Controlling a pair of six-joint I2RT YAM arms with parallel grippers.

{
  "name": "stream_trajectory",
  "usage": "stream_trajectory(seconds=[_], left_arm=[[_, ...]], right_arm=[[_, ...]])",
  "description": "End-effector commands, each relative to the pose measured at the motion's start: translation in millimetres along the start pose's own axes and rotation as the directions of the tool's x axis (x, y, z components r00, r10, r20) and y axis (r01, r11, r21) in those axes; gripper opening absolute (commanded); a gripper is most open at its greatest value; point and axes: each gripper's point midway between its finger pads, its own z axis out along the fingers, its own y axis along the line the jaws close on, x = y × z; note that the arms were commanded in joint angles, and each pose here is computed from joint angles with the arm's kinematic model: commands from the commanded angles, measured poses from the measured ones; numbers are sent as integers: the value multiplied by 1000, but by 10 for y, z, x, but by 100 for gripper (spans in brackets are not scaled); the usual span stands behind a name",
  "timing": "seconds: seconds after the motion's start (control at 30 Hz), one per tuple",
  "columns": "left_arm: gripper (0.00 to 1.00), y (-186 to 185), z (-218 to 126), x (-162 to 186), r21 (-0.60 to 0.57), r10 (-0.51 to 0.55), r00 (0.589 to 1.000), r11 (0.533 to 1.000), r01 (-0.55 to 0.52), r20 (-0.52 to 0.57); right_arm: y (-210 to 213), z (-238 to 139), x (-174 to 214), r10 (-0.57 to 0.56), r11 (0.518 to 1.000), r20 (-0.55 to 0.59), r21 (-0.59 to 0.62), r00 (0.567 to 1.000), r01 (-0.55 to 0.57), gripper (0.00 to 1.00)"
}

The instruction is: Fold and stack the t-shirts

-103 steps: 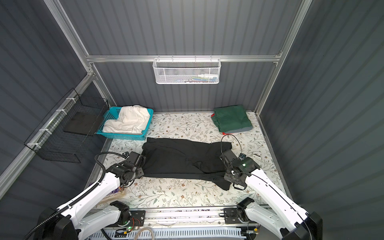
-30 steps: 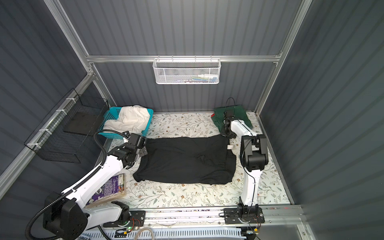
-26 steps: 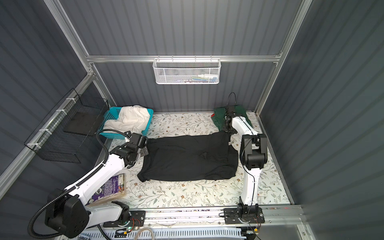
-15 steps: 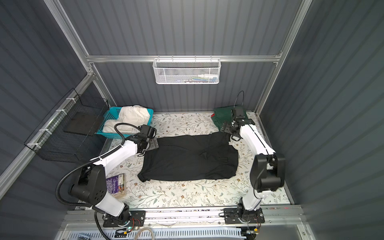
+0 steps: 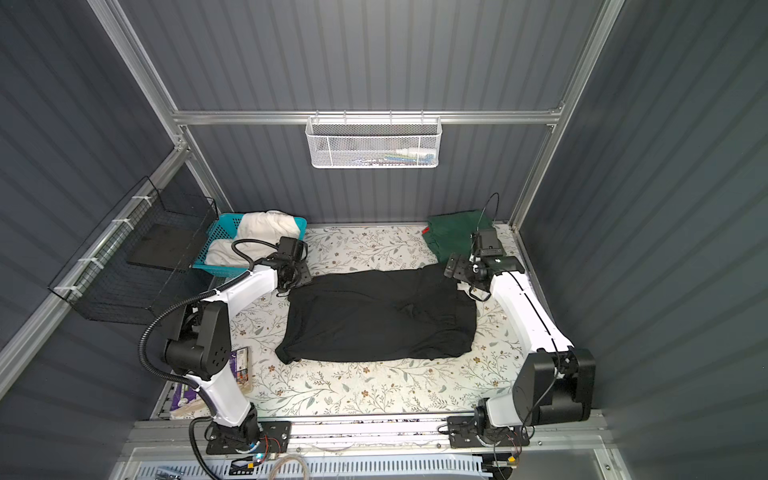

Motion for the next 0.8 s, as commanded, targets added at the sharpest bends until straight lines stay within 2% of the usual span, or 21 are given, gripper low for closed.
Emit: stream_trajectory(seconds=[0.0, 0.27, 0.33, 0.47, 0.6, 0.77], left_arm=[[60, 3, 21, 100, 4, 19, 999, 1000, -19, -35], [56, 92, 150, 364, -16, 39, 994, 999, -41, -105], [51, 96, 172, 404, -15, 38, 992, 999, -40, -117], [48, 89, 225, 436, -15, 32, 992, 999, -34, -126], [30, 94, 293, 450, -30, 35, 990, 999, -39, -136], [6, 73, 287, 432, -21, 28, 991, 999, -31, -128]], right_arm=[[30, -52, 25, 0, 1000, -11, -17, 1000, 0, 99], [64, -53, 36, -10, 999, -26, -34, 1000, 9, 99], [70, -50, 55, -10, 999, -31, -39, 999, 9, 99], [70, -45, 64, -8, 999, -34, -41, 999, 7, 99], [87, -43, 77, -4, 999, -45, -49, 999, 2, 99], [246, -61, 119, -7, 991, -74, -137, 997, -4, 99]])
